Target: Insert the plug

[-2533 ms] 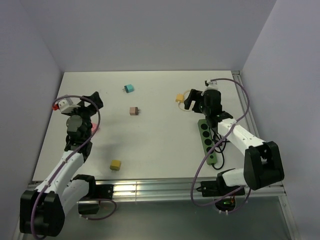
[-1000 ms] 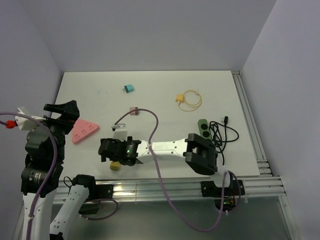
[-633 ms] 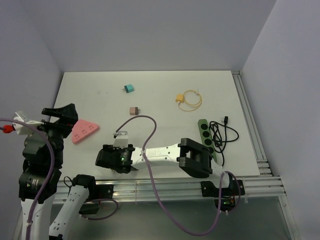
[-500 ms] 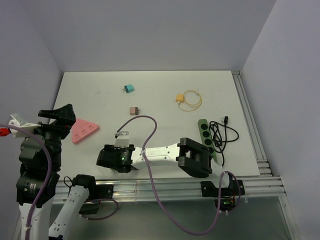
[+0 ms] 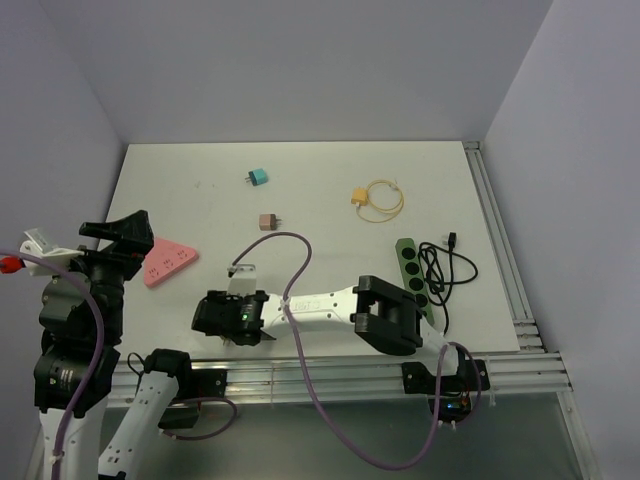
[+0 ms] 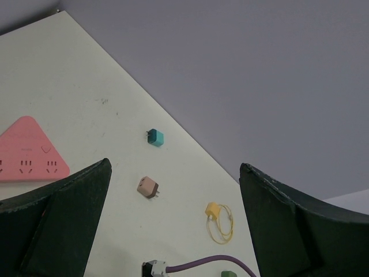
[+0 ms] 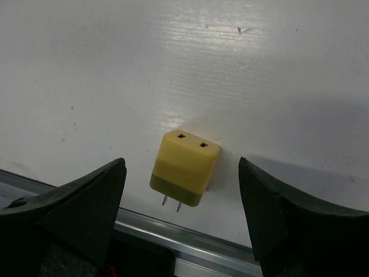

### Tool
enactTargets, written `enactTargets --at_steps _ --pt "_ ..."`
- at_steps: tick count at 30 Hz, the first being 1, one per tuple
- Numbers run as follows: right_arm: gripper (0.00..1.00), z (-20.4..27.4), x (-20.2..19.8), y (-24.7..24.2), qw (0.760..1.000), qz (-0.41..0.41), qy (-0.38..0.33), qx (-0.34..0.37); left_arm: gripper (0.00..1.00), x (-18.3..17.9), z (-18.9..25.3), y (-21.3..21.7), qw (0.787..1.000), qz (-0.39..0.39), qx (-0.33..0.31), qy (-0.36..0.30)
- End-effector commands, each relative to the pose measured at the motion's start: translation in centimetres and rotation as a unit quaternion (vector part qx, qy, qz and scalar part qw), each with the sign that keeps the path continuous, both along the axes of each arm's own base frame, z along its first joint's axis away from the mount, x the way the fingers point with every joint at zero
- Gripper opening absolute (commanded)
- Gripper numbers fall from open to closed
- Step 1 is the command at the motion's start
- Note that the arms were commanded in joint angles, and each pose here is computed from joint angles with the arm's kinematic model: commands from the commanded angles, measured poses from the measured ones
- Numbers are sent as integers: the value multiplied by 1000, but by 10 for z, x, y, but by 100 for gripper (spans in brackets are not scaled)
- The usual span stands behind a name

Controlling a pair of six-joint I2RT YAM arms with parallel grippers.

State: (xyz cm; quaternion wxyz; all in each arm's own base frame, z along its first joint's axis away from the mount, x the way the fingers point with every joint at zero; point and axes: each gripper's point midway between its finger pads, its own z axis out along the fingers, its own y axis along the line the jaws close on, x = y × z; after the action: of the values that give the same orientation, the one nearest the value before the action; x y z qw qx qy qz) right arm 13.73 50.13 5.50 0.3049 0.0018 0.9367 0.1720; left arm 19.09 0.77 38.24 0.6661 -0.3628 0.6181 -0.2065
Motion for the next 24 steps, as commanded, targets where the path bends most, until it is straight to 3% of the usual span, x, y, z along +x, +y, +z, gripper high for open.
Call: enactTargets --at_steps 1,10,17,24 --pt "85 -3 5 12 1000 -8 -3 12 98 0 6 -3 1000 -8 1 -13" --pt "78 -19 2 18 1000 3 6 0 98 3 1 -1 1000 -2 1 -9" --pt "64 -22 0 18 1000 9 9 6 99 10 -11 4 1000 15 2 18" --pt "25 -17 0 14 1000 17 8 16 96 12 -9 1 1000 4 18 16"
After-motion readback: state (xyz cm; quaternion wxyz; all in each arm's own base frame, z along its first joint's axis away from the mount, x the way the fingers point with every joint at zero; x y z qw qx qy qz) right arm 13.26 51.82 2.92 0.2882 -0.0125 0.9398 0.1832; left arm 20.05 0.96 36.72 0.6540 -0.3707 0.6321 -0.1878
